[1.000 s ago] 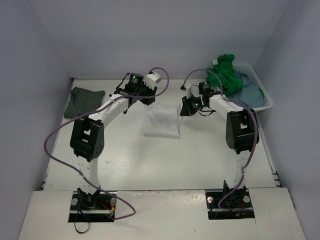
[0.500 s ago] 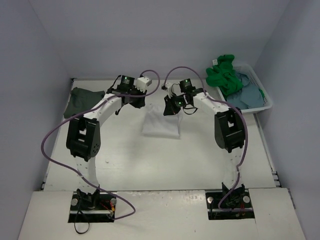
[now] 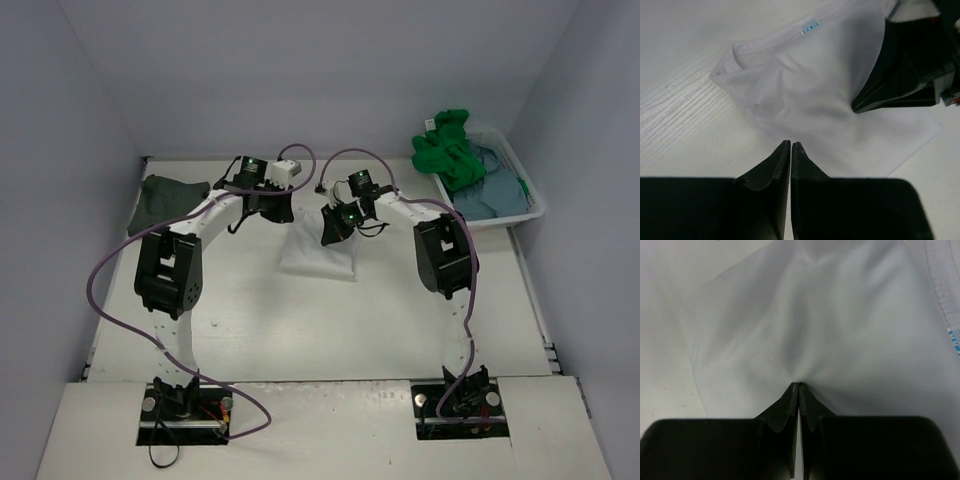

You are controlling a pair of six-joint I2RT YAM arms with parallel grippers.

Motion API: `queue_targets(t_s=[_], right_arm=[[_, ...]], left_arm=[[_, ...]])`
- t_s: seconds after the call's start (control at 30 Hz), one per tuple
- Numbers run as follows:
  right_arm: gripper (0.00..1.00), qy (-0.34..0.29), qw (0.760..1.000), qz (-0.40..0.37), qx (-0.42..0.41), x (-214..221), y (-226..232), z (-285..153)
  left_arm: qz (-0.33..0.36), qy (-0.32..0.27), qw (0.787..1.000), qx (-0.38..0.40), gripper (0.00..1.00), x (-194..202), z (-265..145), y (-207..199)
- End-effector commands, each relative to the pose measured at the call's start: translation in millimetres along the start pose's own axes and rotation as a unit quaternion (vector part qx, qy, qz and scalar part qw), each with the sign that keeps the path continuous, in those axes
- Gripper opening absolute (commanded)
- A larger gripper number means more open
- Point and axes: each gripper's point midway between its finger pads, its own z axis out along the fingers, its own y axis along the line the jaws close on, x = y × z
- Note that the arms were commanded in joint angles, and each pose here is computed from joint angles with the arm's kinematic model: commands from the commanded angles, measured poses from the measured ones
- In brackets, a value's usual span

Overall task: Fold and stack the t-shirts
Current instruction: Smooth out the square-folded T-shirt at the center of the board.

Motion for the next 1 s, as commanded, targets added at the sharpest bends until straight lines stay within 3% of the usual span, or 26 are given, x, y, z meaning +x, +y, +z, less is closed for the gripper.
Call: queue_targets(t_s=[0.0,0.43,0.63,0.97], right_arm=[[0.00,-0.029,0.999,-0.032,0.000,-28.2,10.4,-8.4],[0.00,-0.021,0.999,-0.033,0.003,-18.7,12.5,-11.6],[0.00,-0.018,0.999,-0.033,-0.001,-12.0,16.0,-14.6],[0.00,-0.013,1.000,-0.027,-0.010,-1.5,17.3,-15.0]], left_arm=[[-0.006,-0.059,0.998,0.033,0.00,-39.3,-12.7,-15.0],[-0.029,-0.065,0.996,0.061,0.00,-36.7,13.9,-13.2],[-0.034,-0.062,0.997,0.020,0.00,-32.1,34.0,10.3],[-0.033,-0.105,0.993,-0.037,0.00,-52.6,44.8,37.6]])
